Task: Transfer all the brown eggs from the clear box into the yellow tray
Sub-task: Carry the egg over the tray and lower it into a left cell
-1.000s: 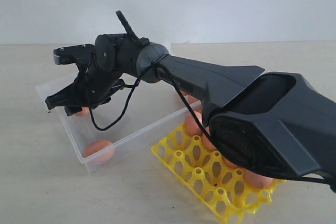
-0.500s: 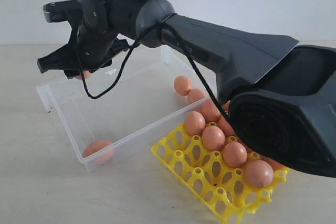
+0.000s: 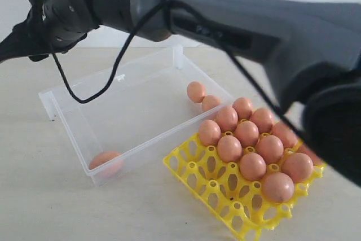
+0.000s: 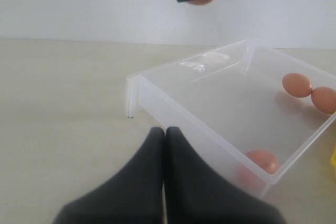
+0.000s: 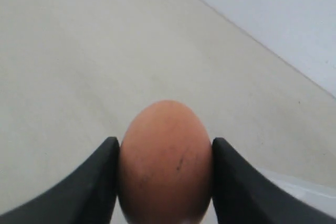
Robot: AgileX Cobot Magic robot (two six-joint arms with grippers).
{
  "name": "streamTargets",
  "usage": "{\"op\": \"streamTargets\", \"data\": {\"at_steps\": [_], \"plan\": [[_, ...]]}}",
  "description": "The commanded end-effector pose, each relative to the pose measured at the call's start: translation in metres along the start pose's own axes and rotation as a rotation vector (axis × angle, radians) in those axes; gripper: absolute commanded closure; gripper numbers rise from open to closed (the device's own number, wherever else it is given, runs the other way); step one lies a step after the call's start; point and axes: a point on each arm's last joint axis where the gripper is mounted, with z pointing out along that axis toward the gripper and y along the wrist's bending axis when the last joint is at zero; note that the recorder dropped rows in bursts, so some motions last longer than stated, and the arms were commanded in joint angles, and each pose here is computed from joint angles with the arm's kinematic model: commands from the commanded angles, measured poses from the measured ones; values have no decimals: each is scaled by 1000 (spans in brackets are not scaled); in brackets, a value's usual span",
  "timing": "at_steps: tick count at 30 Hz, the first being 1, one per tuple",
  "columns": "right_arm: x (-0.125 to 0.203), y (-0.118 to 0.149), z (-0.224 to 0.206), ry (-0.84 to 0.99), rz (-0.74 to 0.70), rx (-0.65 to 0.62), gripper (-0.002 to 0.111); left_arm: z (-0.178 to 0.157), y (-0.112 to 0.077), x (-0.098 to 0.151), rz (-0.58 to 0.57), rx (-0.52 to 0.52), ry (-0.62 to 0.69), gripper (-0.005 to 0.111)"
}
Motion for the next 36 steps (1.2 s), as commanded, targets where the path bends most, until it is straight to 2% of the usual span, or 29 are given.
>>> {"op": "streamTargets", "data": {"at_steps": [1, 7, 11, 13, 14, 17, 20, 25, 29, 36], "plan": [[5, 5, -60, -238, 9, -68, 109, 0, 0, 0, -3, 6, -3, 111], [97, -5, -133, -294, 114, -115, 109, 0, 0, 0, -3, 6, -3, 111], [124, -31, -173, -401, 350, -141, 109, 0, 0, 0, -3, 6, -3, 111], [129, -49, -186, -474, 401, -210, 109, 0, 0, 0, -3, 6, -3, 111], [131, -57, -191, -494, 424, -288, 109, 0, 0, 0, -3, 6, -3, 111], [139, -77, -198, -433, 426, -557, 109, 0, 0, 0, -3, 6, -3, 111], [156, -100, -194, -345, 463, -650, 109, 0, 0, 0, -3, 6, -3, 111], [185, -117, -173, -238, 498, -628, 109, 0, 0, 0, -3, 6, -3, 111], [203, -114, -155, -177, 445, -633, 109, 0, 0, 0, -3, 6, -3, 111], [233, -107, -123, -31, 291, -500, 109, 0, 0, 0, -3, 6, -3, 111]]}}
